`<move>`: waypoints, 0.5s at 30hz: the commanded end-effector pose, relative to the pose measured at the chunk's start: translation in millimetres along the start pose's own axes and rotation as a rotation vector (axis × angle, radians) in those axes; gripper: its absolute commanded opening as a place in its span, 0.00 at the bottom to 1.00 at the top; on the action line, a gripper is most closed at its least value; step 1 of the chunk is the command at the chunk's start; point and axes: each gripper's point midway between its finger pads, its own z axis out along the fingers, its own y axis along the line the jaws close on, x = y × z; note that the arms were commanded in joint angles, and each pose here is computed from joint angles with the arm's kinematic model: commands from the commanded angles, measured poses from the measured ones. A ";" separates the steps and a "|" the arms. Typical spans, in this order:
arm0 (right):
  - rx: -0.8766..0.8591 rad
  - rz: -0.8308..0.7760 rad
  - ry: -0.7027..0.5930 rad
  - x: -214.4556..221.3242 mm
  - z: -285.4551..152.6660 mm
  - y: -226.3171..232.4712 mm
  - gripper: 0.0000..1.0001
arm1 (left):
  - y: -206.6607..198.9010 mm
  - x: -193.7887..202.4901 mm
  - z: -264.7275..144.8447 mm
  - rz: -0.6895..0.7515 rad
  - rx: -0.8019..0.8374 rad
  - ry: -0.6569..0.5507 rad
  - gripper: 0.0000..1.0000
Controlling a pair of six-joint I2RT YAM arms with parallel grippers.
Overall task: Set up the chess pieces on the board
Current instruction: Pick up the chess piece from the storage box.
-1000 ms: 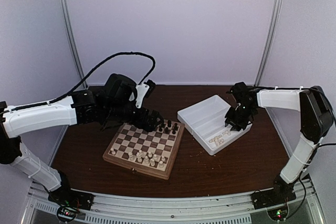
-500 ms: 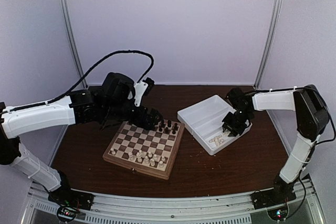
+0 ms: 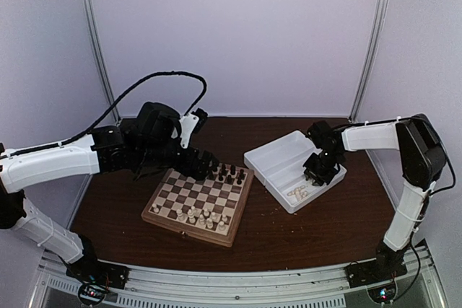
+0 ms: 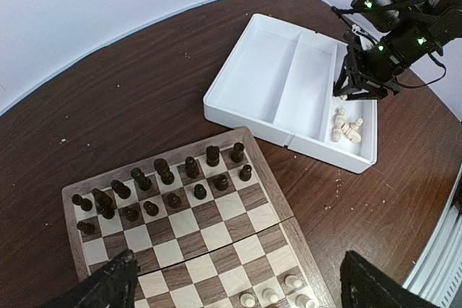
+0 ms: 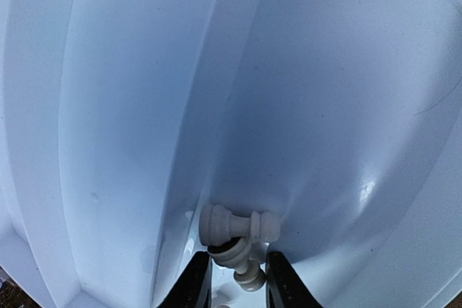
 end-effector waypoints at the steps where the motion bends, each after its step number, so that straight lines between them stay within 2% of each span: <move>1: 0.099 -0.019 -0.033 -3.9 13.6 -20.4 0.28 | 3.4 -12.5 -4.3 0.004 -0.005 -0.053 0.98; 3: 0.103 -0.033 -0.039 -5.5 13.3 -19.9 0.21 | 2.8 -12.6 -3.6 0.006 -0.003 -0.051 0.98; 8: 0.080 -0.102 -0.064 -10.7 1.4 -14.9 0.13 | 3.5 -12.9 -2.5 0.007 -0.006 -0.049 0.98; 15: -0.083 -0.292 -0.041 -3.7 -23.5 12.5 0.13 | 2.1 -14.2 1.3 -0.005 0.007 -0.039 0.98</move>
